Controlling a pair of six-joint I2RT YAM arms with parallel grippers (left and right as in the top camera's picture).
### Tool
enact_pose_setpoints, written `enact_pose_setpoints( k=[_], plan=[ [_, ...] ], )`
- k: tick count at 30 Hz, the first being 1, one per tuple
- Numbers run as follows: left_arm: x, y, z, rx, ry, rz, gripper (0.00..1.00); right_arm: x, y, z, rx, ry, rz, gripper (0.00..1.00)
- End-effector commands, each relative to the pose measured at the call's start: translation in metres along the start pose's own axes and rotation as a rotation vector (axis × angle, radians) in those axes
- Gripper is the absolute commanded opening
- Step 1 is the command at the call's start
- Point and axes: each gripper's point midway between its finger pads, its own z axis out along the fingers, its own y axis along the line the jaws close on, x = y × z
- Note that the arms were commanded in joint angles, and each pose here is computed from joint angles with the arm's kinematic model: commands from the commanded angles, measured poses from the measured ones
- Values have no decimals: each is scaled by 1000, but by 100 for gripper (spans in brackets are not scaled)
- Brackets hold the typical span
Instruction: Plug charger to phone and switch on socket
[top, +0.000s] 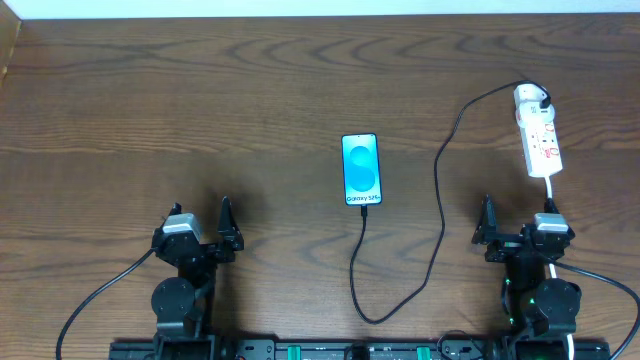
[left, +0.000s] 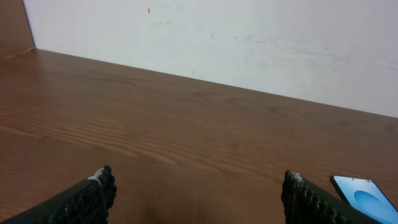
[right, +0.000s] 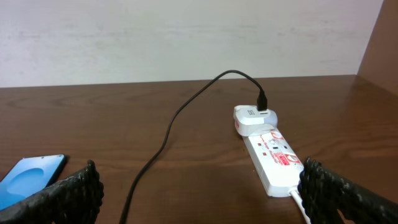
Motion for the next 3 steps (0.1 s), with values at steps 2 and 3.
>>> enact_pose_setpoints(
  k=[2,3],
  plan=[
    [16,5,1,-21,48,3,87,-1,0,0,2,-5,10,99],
    [16,5,1,-21,48,3,87,-1,0,0,2,-5,10,99]
  ],
)
